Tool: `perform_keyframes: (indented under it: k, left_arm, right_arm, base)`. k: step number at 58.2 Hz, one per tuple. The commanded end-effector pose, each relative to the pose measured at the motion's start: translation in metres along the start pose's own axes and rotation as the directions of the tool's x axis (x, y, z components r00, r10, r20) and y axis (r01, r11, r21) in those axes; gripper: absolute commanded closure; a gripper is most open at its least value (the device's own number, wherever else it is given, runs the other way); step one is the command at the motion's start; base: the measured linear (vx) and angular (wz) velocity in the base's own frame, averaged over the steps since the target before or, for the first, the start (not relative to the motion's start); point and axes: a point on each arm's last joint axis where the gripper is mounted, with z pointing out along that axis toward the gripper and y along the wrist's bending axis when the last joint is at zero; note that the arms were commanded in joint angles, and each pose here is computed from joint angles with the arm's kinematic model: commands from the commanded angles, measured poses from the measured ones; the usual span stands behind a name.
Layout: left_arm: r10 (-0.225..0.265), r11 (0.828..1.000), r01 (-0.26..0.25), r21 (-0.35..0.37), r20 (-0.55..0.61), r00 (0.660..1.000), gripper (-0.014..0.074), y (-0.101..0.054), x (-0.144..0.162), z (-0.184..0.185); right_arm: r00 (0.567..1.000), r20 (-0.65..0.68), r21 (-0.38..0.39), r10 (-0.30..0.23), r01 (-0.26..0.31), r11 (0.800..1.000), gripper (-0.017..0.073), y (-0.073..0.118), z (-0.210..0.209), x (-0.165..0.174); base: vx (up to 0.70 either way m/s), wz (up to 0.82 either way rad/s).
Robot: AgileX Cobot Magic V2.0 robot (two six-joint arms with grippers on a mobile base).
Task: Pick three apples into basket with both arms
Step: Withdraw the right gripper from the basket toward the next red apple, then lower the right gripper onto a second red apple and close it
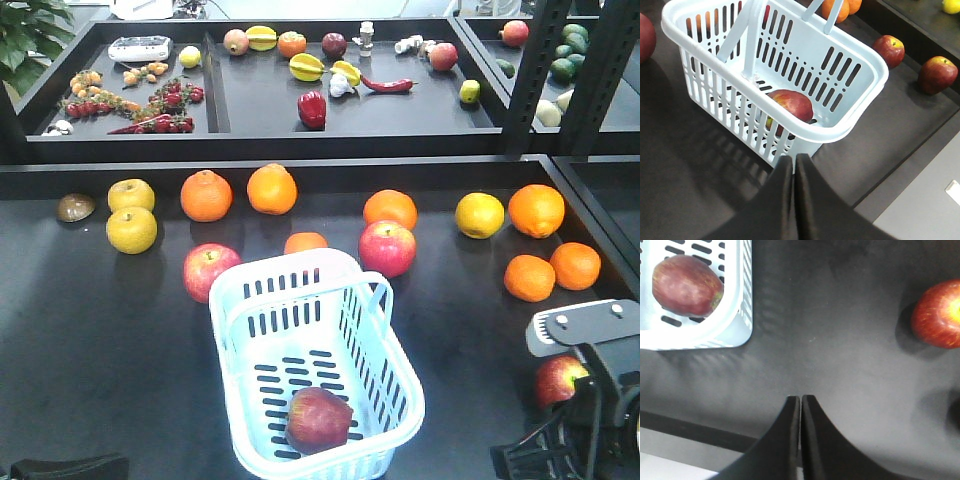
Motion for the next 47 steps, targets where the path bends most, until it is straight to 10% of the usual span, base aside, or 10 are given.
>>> perform_keyframes:
  k: [1, 47]
  left_arm:
    - [-0.031, 1.0, 0.031, -0.002, 0.044, 0.999, 0.06, -0.001, -0.01, -0.001]
    - [-0.029, 0.997, 0.035, -0.067, 0.086, 0.996, 0.06, 0.005, -0.013, -0.002]
  right_arm:
    - [0.992, 0.127, -0.012, -0.007, 0.008, 1.0, 0.0564, -0.001, -0.015, -0.01]
    - [0.982, 0.188, -0.017, 0.0, 0.003, 1.0, 0.0564, -0.003, -0.031, -0.006]
  base:
    - [0.0, 0.0]
    - [0.0, 0.0]
